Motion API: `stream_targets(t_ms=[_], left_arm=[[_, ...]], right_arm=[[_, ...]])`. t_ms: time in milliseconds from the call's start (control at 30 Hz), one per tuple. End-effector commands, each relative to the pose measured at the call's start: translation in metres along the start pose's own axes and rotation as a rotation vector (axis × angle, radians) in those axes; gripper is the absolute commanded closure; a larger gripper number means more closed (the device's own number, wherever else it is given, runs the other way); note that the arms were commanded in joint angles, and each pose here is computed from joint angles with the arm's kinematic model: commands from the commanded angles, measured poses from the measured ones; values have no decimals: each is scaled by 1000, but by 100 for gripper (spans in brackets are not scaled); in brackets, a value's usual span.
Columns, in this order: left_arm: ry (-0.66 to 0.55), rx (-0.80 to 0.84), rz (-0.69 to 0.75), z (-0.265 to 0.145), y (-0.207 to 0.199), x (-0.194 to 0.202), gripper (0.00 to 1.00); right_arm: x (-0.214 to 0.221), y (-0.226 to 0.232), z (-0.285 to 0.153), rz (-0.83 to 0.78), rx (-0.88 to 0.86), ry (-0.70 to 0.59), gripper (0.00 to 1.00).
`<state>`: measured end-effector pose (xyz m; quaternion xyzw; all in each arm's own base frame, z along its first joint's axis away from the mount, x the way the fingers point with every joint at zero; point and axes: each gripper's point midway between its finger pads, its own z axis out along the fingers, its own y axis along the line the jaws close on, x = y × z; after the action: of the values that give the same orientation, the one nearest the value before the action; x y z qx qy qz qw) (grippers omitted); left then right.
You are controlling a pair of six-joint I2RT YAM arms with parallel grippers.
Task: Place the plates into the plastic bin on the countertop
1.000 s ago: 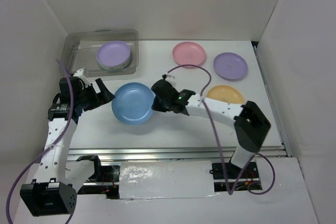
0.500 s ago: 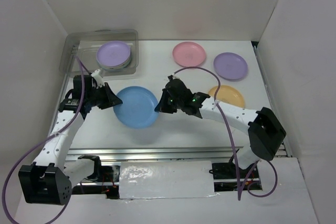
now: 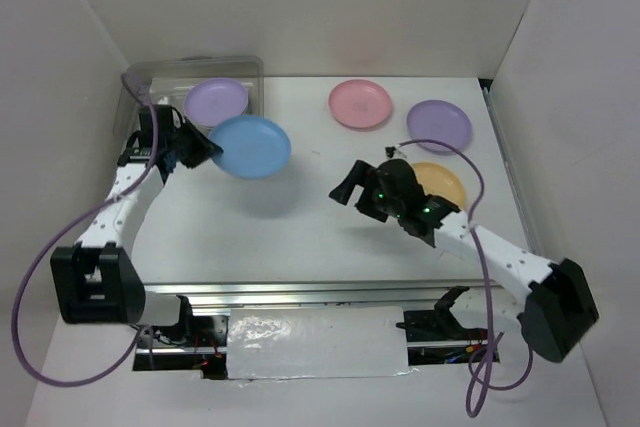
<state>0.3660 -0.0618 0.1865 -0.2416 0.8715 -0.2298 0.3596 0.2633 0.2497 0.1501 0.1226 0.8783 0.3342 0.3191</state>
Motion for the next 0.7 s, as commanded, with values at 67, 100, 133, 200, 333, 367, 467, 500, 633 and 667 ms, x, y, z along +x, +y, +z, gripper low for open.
stream_targets(t_ms=[67, 100, 133, 200, 333, 367, 467, 500, 633, 667], left_arm=[[-208, 219, -203, 44, -36, -122, 100], [-203, 218, -243, 67, -30, -140, 100], [-196, 215, -265, 80, -26, -147, 100], [-175, 228, -317, 124, -7, -160, 100], [-208, 270, -333, 156, -2, -207, 100], [-223, 259, -334, 160, 4, -213, 100], [-256, 230, -338, 180, 19, -228, 100], [-272, 236, -329, 179, 16, -238, 100], [-278, 156, -334, 192, 34, -233, 100], [-281, 143, -335, 193, 37, -232, 100]], right_arm=[[-23, -17, -36, -16, -16, -112, 0], [-21, -22, -42, -30, -20, -116, 0], [-19, -22, -44, -38, -35, -106, 0], [-13, -22, -50, -55, -70, -87, 0], [1, -9, -64, -105, -180, -23, 0], [2, -4, -70, -114, -203, -25, 0], [9, 5, -80, -143, -252, -19, 0], [9, 6, -82, -147, -261, -20, 0], [14, 14, -88, -166, -296, -14, 0], [14, 15, -87, -169, -299, -15, 0]])
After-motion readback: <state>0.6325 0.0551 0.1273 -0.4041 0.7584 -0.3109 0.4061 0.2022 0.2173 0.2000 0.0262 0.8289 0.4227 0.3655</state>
